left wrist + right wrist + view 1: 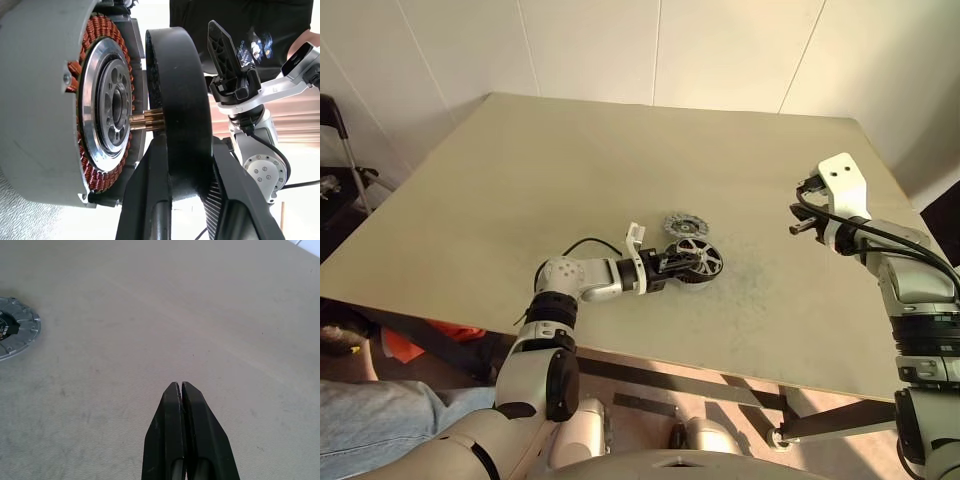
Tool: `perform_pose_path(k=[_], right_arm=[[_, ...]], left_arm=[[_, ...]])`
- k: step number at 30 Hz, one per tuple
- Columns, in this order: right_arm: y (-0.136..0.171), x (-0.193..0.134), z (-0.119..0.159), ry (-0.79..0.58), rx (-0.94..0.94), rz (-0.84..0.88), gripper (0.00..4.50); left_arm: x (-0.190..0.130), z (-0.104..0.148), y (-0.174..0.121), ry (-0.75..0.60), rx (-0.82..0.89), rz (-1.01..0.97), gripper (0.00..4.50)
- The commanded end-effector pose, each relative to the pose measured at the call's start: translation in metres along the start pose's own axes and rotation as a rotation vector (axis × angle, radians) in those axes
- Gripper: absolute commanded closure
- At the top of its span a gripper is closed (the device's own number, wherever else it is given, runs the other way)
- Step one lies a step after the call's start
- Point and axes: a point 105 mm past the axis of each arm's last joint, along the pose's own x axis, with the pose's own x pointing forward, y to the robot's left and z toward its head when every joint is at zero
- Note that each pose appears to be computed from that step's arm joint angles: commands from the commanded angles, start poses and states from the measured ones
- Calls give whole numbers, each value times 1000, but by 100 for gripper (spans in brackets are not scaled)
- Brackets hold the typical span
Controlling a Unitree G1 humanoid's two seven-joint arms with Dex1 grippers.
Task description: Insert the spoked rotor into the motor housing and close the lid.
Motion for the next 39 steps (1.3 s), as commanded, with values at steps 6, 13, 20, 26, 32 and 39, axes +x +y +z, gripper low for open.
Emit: perform_pose_path(k=[6,13,20,26,32,39], right_arm=[[-5,-5,20,-70,-16,-23,450],[-5,-5,23,-76,-18,-22,450],[-1,-4,26,-85,-24,-9,450],[1,-3,26,-88,-24,-1,450],[9,1,31,-109,-23,26,450],[80,-9,55,-244,58,315,450]], left_arm=[[-3,7,-4,-31,18,-14,408],[0,6,-1,-28,40,10,333],[-9,17,-1,-69,69,33,278],[-46,38,-9,-160,122,48,278],[-80,43,-21,-222,170,55,278],[-92,51,-20,-339,391,152,278]])
